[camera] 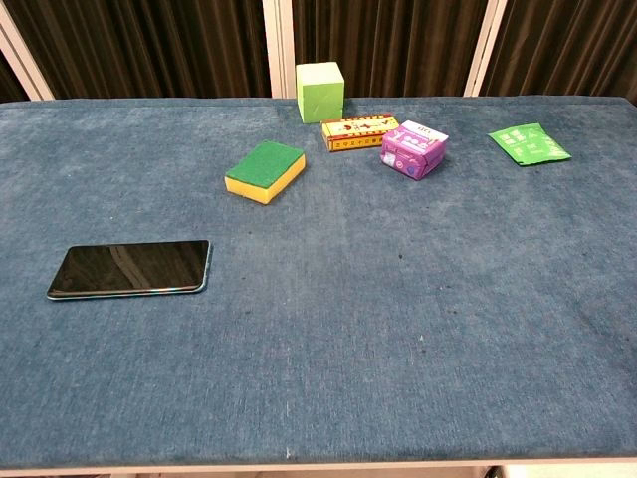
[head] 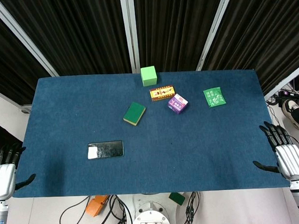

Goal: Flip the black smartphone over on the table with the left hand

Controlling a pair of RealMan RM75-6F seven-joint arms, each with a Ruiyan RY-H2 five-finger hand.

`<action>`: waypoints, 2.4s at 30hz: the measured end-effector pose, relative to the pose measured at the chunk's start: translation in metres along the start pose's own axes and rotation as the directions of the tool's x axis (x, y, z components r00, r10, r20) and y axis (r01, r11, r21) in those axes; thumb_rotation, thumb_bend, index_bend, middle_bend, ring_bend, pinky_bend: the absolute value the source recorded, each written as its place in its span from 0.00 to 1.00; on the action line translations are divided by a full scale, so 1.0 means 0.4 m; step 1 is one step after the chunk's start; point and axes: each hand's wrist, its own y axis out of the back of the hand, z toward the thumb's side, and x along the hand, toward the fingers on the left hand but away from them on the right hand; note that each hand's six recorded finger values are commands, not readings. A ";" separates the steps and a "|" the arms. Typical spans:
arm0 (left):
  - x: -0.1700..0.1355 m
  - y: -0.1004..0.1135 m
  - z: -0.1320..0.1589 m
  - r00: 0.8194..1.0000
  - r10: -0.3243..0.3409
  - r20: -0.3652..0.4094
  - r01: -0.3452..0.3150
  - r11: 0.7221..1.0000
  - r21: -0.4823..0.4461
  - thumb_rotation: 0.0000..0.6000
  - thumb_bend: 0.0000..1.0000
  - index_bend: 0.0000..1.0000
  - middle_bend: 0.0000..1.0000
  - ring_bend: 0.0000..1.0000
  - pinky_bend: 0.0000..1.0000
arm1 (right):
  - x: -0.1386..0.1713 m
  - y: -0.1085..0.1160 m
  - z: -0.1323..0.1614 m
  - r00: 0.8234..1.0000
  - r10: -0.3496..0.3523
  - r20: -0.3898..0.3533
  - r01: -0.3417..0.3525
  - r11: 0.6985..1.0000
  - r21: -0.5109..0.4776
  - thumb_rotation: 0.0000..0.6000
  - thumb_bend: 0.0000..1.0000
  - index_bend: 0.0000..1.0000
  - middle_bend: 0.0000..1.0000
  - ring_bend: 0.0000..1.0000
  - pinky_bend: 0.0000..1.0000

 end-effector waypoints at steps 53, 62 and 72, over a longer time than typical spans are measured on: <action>0.184 -0.269 0.590 0.925 -0.257 0.281 0.274 0.961 -0.023 1.00 0.22 0.27 0.07 0.00 0.04 | -0.016 0.002 -0.047 0.999 0.005 0.054 -0.005 1.000 0.003 1.00 0.15 0.00 0.00 0.00 0.00; 0.186 -0.289 0.586 0.923 -0.278 0.268 0.290 0.957 -0.005 1.00 0.22 0.27 0.06 0.00 0.04 | -0.012 0.001 -0.050 0.998 0.006 0.059 -0.006 1.000 0.003 1.00 0.15 0.00 0.00 0.00 0.00; 0.201 -0.307 0.582 0.925 -0.279 0.259 0.292 0.956 -0.010 1.00 0.30 0.42 0.08 0.00 0.04 | -0.005 0.004 -0.052 0.998 0.002 0.063 -0.002 1.000 0.002 1.00 0.15 0.00 0.00 0.00 0.00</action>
